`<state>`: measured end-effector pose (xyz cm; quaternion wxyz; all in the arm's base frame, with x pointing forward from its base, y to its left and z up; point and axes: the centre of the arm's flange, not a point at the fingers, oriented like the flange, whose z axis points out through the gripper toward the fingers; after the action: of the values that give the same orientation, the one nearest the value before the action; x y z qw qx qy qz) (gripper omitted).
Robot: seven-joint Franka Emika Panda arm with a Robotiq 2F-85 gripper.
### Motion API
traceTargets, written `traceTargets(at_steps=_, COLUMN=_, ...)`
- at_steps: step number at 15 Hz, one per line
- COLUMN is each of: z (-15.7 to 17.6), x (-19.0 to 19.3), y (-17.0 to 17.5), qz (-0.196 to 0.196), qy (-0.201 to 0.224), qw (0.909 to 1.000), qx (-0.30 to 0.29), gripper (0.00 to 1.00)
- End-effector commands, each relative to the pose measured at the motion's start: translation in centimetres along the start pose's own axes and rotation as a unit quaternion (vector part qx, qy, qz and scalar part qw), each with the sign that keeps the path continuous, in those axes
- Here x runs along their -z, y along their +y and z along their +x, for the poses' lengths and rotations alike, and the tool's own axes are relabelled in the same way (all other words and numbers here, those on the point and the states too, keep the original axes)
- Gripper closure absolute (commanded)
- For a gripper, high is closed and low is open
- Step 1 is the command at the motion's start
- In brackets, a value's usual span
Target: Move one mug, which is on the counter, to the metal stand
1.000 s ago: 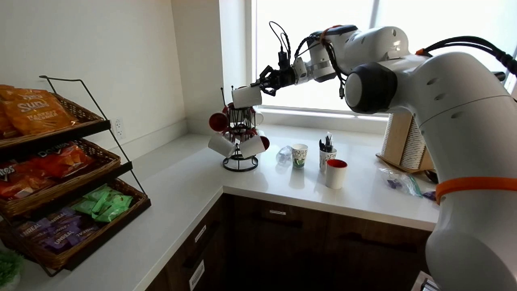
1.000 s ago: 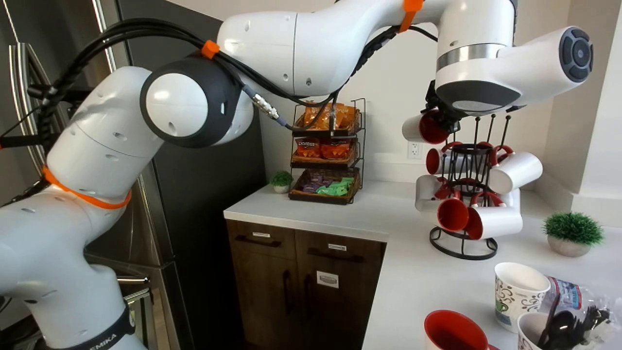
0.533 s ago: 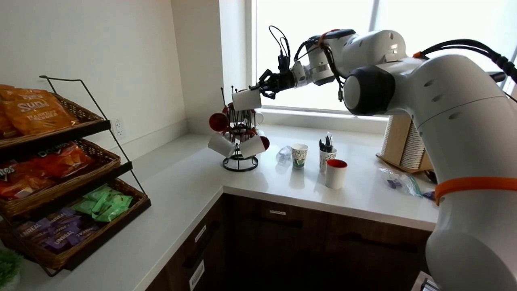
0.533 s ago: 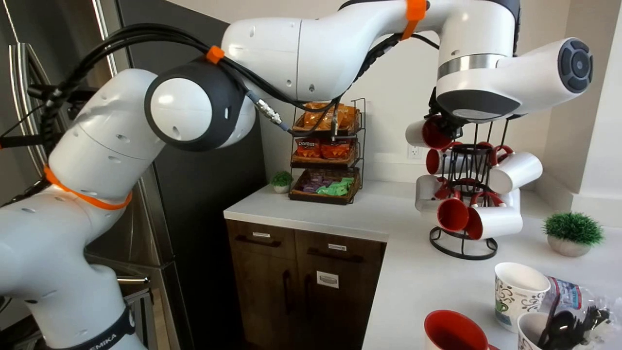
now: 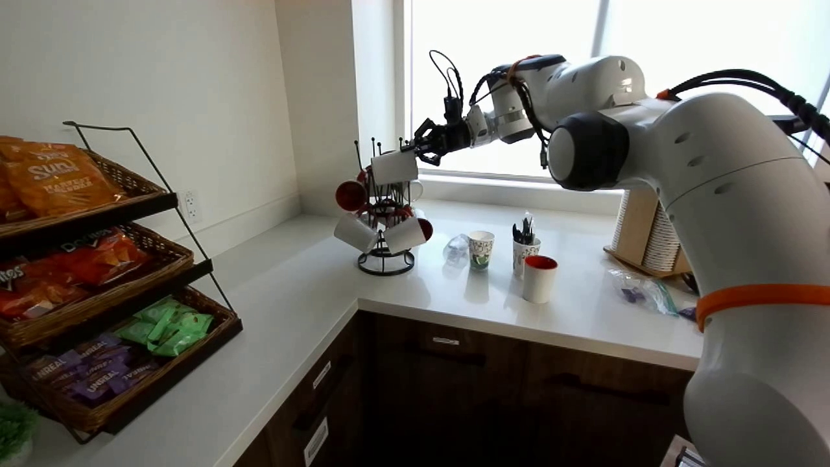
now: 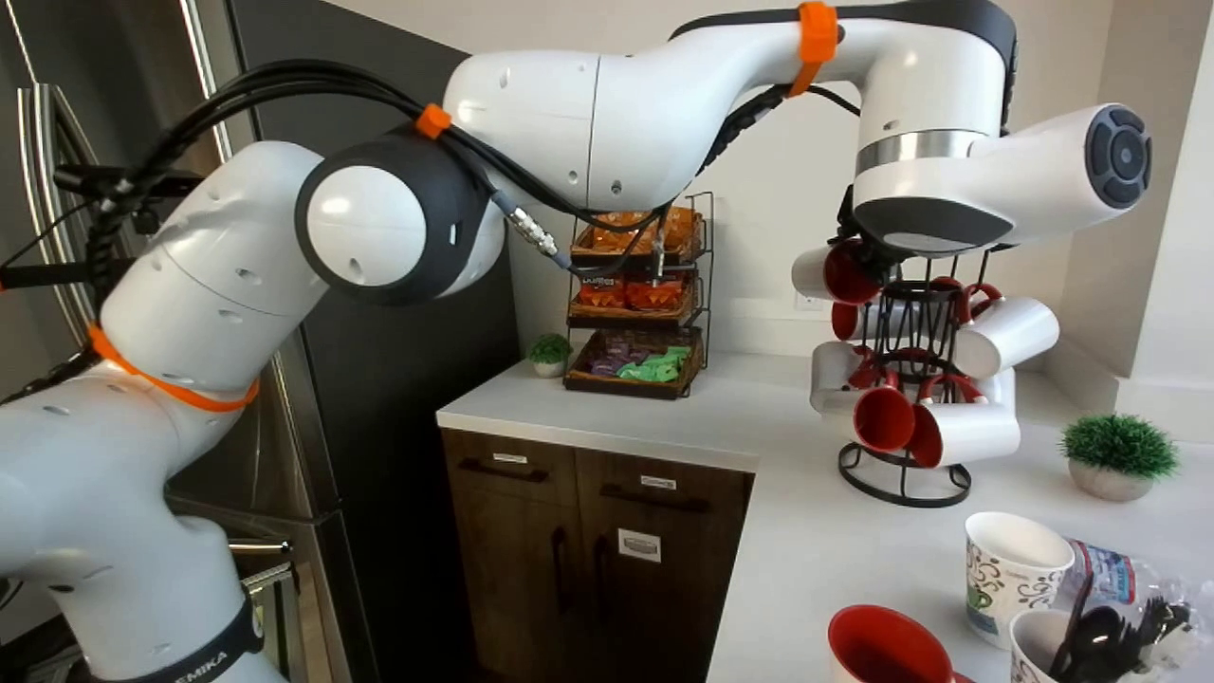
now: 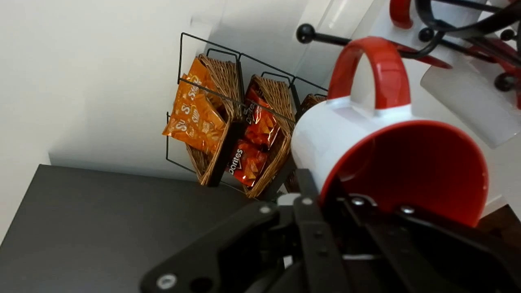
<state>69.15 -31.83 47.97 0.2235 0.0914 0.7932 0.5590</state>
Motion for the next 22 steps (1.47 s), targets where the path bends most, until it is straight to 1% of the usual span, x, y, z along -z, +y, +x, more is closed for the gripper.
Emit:
traceTargets(at_steps=1, z=-1.4, x=-0.1, y=0.8, qz=-0.001, qy=0.008, qw=0.9999, qx=-0.014, gripper=0.98)
traceTargets(at_steps=7, z=-0.7, x=-0.6, y=0.8, qz=-0.006, qy=0.046, qw=0.9989, qx=-0.005, gripper=0.98)
traceTargets(at_steps=10, z=-0.7, x=-0.7, y=1.0, qz=-0.008, qy=0.047, qw=0.9989, qx=-0.005, gripper=0.98)
traceTargets(at_steps=11, z=-0.7, x=-0.4, y=1.3, qz=-0.017, qy=0.05, qw=0.9986, qx=-0.004, gripper=0.98)
traceTargets(at_steps=14, z=-1.3, x=1.5, y=3.9, qz=-0.035, qy=0.042, qw=0.9984, qx=0.009, gripper=0.98)
traceTargets(at_steps=15, z=-1.6, x=2.1, y=4.8, qz=-0.036, qy=0.054, qw=0.9978, qx=0.011, gripper=0.98)
traceTargets(at_steps=16, z=-1.5, x=2.6, y=5.6, qz=-0.034, qy=0.053, qw=0.9978, qx=0.018, gripper=0.98)
traceTargets(at_steps=19, z=-1.4, x=3.7, y=7.1, qz=-0.048, qy=0.069, qw=0.9962, qx=0.024, gripper=0.98)
traceTargets(at_steps=22, z=-1.9, x=4.4, y=7.8, qz=-0.061, qy=0.048, qw=0.9967, qx=0.025, gripper=0.98)
